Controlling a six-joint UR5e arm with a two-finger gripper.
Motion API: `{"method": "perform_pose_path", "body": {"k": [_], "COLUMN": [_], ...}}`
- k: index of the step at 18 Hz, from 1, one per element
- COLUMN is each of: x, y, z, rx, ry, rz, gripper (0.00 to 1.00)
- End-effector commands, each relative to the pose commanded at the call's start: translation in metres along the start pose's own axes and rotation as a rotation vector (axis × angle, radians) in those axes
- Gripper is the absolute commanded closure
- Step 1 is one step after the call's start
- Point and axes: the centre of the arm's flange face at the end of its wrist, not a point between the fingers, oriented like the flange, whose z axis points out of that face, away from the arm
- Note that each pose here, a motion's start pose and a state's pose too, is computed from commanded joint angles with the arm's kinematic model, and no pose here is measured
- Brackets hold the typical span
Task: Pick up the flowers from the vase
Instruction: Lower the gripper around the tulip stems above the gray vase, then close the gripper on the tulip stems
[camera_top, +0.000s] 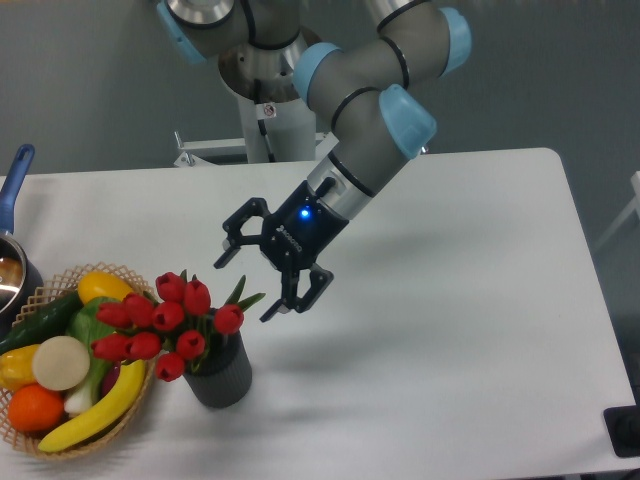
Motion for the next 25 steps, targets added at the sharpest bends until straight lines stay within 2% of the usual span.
{"method": "perform_pose_path", "body": {"k": [5,12,15,17,21,25], "x": [-0.011,-0.020,-0.017,-0.017,-0.017,-0.019], "y": [-0.007,-0.016,-0.018,-0.018,-0.025,-0.041], "z": [0.027,0.038,0.041,0.041,0.035,0.024], "rx": [-0.006,-0.008,-0.009,-0.010,-0.009,0.002], "ry": [0.035,0.046,0.052,0.052,0.036,0.016], "rz": [0.017,-0.001,-0.006,-0.004,0.008,-0.045], "gripper": [0.00,0.01,0.66,1.00,1.00,1.00]}}
